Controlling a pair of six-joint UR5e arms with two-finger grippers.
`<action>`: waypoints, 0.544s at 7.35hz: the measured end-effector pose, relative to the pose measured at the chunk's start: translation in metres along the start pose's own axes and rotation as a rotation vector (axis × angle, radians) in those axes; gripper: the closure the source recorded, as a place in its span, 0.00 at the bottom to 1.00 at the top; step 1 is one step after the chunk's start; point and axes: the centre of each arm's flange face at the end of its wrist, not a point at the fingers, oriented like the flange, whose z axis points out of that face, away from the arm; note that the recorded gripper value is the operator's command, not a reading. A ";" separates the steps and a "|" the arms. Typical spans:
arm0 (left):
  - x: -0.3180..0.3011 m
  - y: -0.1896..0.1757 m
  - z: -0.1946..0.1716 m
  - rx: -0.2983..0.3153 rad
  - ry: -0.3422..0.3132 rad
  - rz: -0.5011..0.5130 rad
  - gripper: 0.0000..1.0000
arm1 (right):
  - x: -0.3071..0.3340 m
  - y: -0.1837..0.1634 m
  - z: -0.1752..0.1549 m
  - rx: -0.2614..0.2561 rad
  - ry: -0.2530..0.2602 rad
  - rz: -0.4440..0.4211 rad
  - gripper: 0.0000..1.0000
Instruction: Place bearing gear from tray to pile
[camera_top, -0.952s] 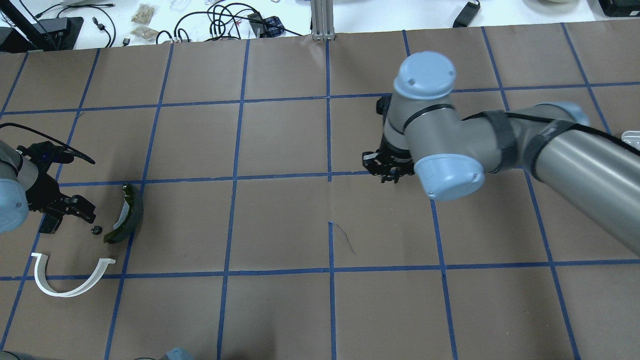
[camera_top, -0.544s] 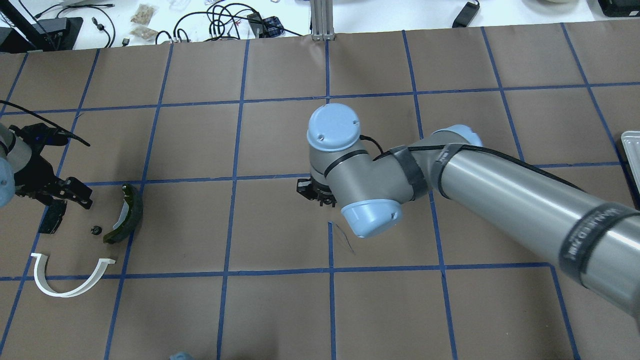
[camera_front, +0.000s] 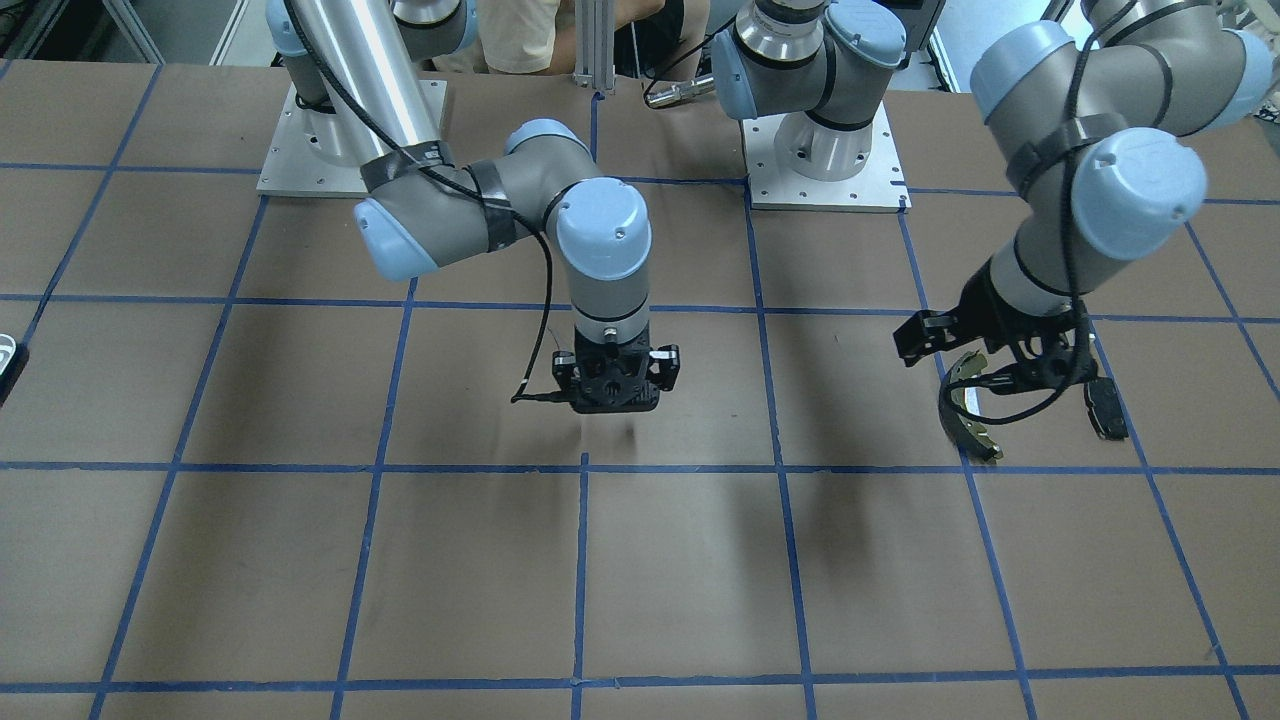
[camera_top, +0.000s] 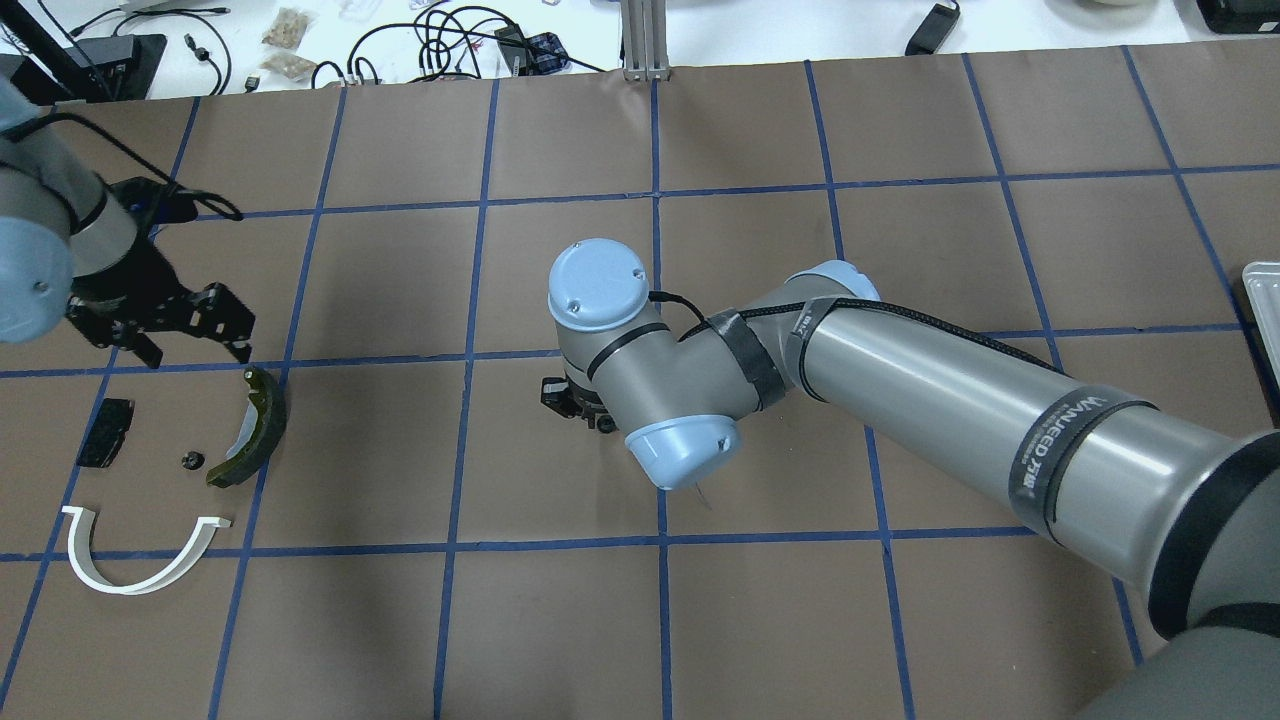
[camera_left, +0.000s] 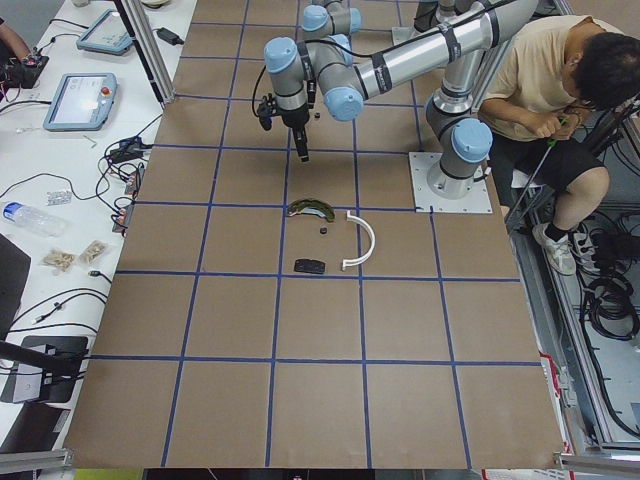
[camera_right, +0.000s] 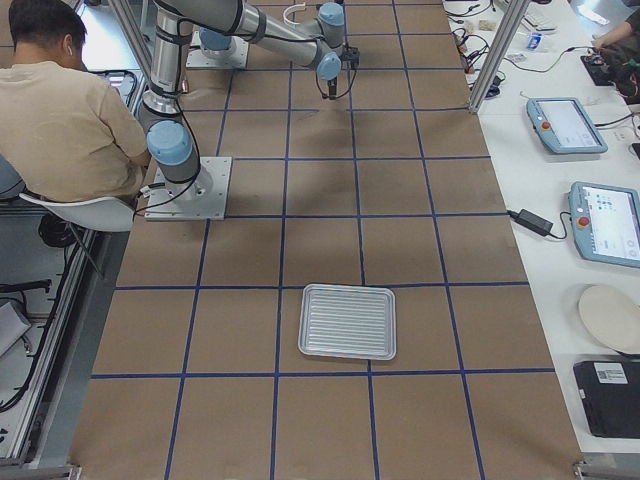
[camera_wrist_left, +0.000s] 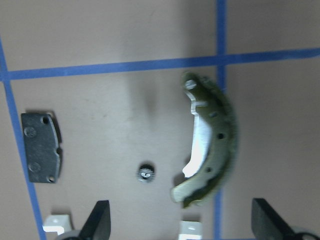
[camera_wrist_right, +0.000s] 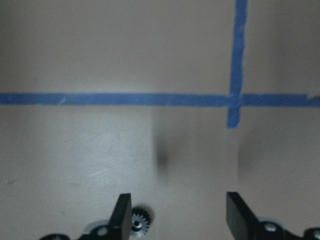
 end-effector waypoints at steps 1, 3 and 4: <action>0.043 0.009 0.000 0.002 0.006 -0.007 0.00 | 0.041 -0.023 -0.033 0.006 0.006 -0.001 0.00; 0.147 0.030 0.019 0.045 0.015 -0.001 0.00 | 0.152 -0.055 -0.117 0.032 0.021 -0.020 0.00; 0.191 0.038 0.045 0.054 0.017 -0.022 0.00 | 0.190 -0.060 -0.158 0.042 0.030 -0.024 0.00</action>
